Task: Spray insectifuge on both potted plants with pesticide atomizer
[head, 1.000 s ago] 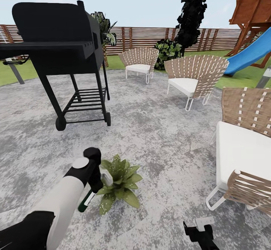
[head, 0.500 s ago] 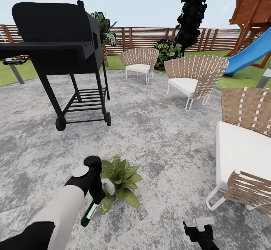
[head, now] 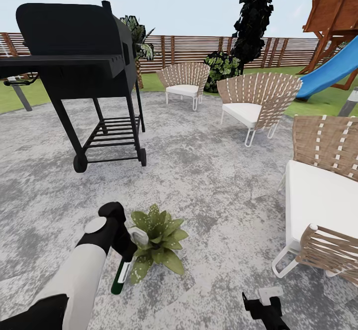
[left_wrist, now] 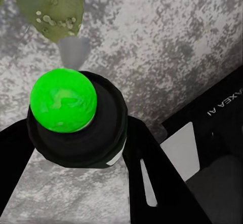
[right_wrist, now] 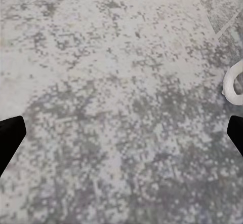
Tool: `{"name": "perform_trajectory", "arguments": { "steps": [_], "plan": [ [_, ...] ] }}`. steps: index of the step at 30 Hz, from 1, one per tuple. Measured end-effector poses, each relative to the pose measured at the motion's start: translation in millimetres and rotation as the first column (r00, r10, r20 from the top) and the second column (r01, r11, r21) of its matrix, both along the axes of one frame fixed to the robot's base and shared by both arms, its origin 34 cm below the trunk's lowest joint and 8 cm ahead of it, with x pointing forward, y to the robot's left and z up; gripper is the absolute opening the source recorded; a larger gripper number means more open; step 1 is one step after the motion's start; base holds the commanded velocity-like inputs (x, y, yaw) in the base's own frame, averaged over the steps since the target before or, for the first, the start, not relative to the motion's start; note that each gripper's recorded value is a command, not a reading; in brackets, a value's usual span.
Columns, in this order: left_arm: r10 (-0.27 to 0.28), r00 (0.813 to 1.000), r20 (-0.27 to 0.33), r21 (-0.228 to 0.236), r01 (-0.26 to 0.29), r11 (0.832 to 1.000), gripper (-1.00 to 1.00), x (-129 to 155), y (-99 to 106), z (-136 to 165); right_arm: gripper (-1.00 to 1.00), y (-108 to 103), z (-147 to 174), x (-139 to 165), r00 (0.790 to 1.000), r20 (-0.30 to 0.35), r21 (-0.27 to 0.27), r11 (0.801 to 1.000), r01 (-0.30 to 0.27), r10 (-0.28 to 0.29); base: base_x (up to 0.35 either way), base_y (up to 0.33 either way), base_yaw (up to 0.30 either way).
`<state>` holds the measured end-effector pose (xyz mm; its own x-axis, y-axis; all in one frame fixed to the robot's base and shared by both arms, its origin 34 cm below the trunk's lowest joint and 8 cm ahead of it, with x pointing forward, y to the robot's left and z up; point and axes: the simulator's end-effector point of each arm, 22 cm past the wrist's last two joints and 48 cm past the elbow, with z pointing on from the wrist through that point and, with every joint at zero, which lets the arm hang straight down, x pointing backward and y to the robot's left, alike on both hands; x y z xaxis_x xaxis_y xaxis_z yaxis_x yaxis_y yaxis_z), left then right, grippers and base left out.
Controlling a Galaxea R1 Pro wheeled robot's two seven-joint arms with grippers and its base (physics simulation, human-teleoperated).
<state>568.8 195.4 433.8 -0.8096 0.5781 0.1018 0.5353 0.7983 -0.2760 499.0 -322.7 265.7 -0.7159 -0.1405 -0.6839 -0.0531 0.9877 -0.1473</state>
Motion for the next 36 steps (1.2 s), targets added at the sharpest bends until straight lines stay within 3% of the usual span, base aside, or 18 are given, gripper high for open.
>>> {"name": "perform_trajectory", "arguments": {
  "steps": [9,16,25,36],
  "plan": [
    [0.006,0.996,-0.087,0.006,-0.006,1.0,-1.0,-47.5,3.4,-30.0,1.0,0.0,0.0,0.0,1.0,0.0,0.0,1.0,0.0,0.0,0.0,0.0,0.0],
    [0.029,1.0,0.009,0.015,-0.029,0.999,-1.0,-17.7,8.3,-11.5,1.0,0.0,0.0,0.0,1.0,0.0,0.0,1.0,0.0,0.0,0.0,0.0,0.0],
    [0.062,0.996,-0.058,0.015,-0.061,0.998,-1.0,-54.0,18.8,-34.1,1.0,0.0,0.0,0.0,1.0,0.0,0.0,1.0,0.0,0.0,0.0,0.0,0.0],
    [0.082,0.997,0.014,0.017,-0.082,0.996,-1.0,-33.5,21.9,-20.4,1.0,0.1,0.2,0.1,1.0,0.0,0.001,1.0,0.001,-0.001,0.029,-0.048,0.158]
  ]
}}
